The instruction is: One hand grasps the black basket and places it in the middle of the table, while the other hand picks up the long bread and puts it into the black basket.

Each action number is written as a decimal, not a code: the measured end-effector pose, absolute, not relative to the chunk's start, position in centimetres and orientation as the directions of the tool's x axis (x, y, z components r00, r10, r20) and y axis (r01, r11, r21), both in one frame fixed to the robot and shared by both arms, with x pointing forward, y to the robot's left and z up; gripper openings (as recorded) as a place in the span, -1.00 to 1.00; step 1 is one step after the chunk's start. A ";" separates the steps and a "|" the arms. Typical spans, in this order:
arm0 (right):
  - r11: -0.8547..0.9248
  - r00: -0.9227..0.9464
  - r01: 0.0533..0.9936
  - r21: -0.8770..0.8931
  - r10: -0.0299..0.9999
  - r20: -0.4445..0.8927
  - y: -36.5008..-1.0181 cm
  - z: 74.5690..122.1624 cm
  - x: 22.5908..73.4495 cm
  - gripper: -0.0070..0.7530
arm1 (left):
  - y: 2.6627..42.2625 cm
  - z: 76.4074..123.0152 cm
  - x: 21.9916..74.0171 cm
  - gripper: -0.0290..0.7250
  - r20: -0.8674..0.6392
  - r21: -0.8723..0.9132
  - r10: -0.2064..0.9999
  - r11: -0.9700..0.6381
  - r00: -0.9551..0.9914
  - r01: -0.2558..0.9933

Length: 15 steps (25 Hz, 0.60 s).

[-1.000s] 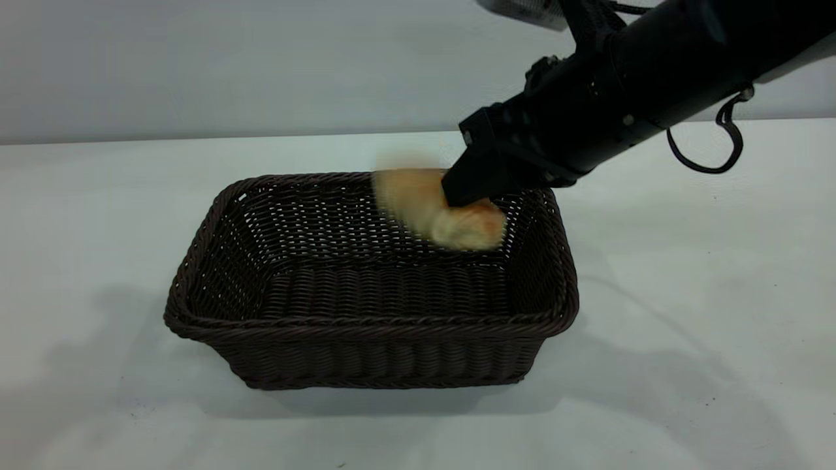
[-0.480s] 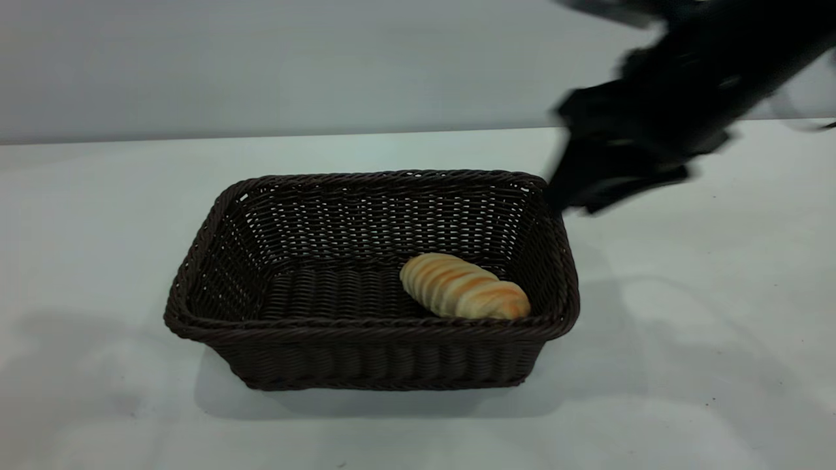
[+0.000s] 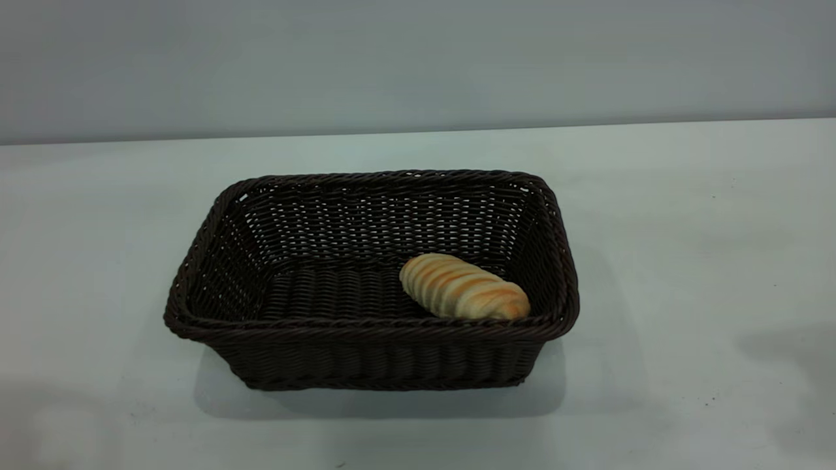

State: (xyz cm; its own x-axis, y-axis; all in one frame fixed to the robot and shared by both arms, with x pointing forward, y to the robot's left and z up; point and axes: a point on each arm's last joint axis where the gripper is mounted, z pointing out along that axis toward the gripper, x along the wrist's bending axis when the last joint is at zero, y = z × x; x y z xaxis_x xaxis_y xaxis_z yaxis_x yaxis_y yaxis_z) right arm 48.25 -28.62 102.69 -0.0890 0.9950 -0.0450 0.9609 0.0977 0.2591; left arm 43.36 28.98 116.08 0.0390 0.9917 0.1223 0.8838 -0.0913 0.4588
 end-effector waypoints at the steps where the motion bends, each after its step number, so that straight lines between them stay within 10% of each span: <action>1: 0.089 -0.080 0.963 0.255 0.996 -0.046 -28.7 102.8 47.1 -0.11 | 29.0 115.0 42.7 0.44 0.119 0.433 0.992 -0.086 0.037 0.897; 15: 0.095 -0.134 0.850 0.518 0.990 0.039 -28.8 104.1 30.8 -0.11 | 30.4 107.9 31.8 0.44 0.085 0.515 0.996 -0.042 -0.003 0.856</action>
